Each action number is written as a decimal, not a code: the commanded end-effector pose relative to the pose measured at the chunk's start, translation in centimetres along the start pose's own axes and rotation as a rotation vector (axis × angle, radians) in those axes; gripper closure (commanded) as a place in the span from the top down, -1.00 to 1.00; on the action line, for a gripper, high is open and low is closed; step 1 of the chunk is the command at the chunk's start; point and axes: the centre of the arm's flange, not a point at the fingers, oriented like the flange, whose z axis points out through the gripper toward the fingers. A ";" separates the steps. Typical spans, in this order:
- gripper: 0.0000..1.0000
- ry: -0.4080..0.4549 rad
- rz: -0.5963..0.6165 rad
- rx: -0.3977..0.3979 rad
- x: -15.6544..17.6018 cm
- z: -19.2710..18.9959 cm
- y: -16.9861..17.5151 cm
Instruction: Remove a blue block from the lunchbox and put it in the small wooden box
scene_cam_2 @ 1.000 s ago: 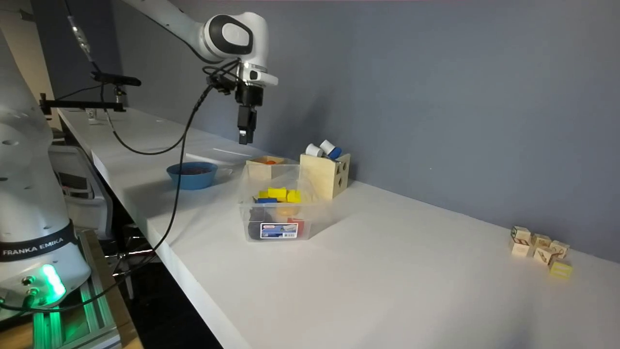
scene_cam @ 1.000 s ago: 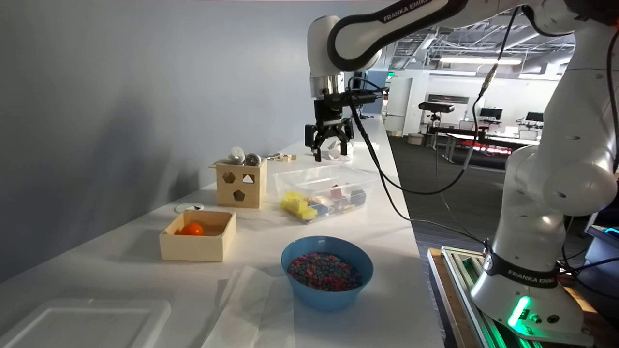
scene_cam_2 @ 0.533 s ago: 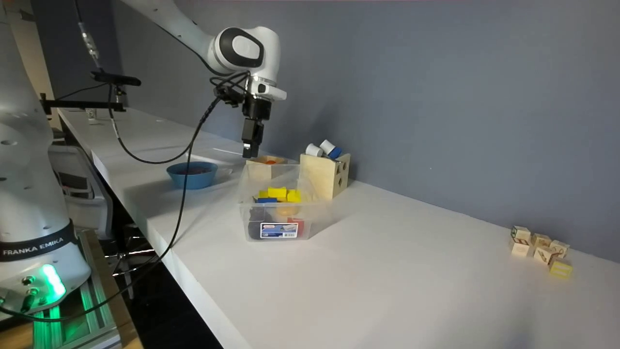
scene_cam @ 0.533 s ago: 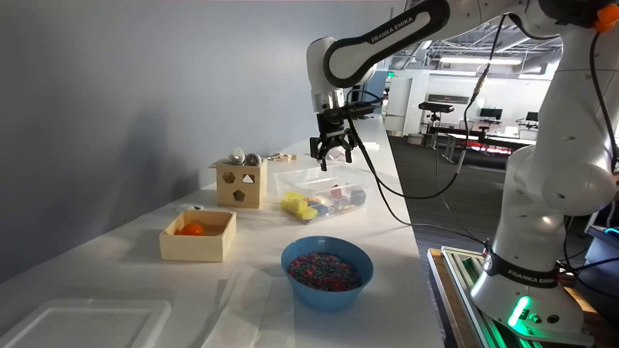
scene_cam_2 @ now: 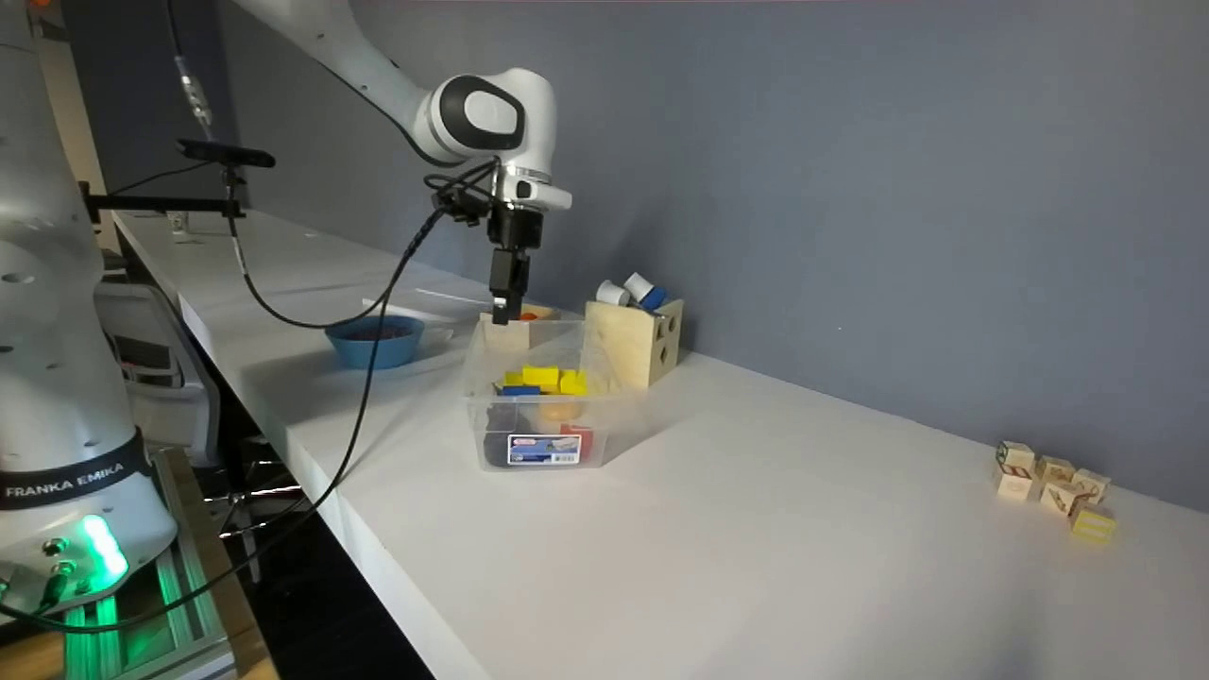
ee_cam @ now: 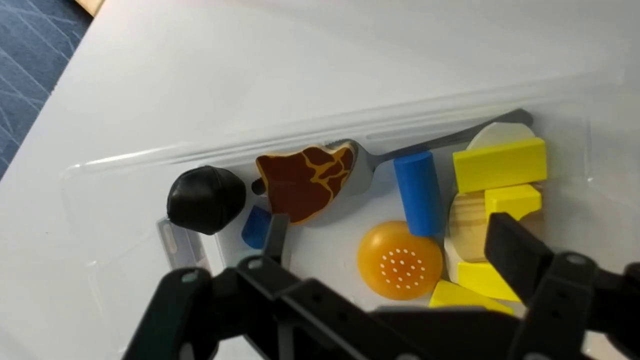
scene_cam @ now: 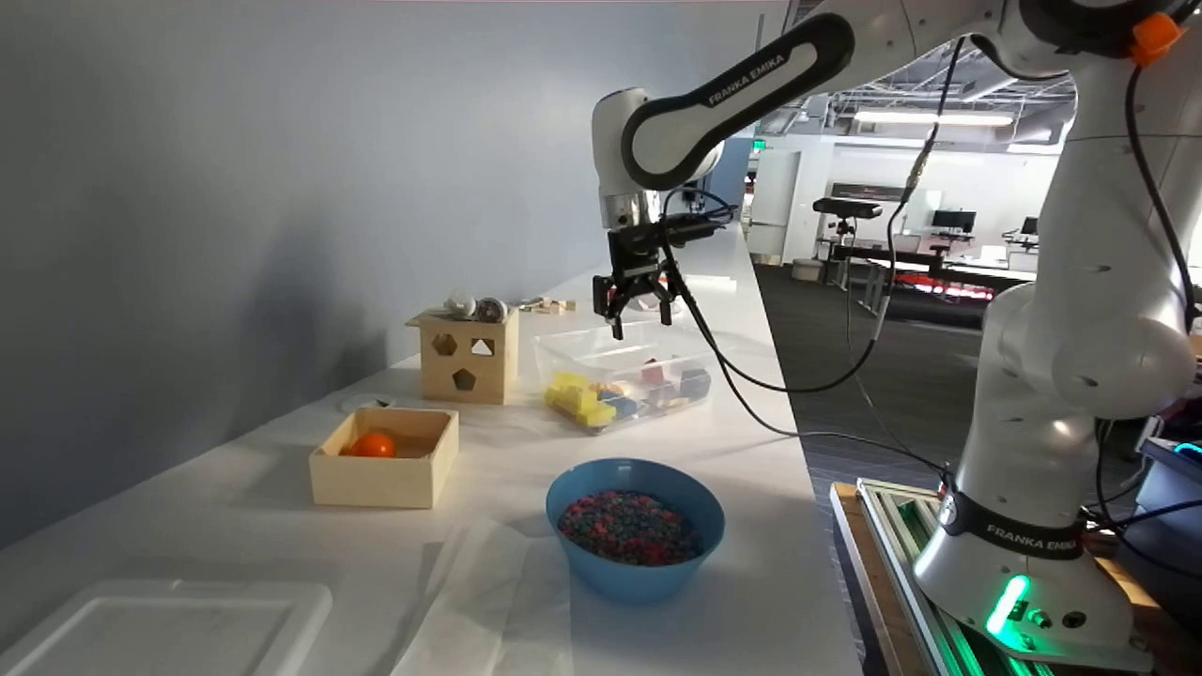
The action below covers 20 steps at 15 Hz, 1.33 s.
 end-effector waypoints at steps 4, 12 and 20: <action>1.00 -0.022 -0.059 -0.001 4.4 4.4 -1.6; 1.00 -0.107 -0.033 -0.028 3.0 8.1 -0.8; 1.00 -0.099 -0.039 -0.023 3.0 9.2 -1.0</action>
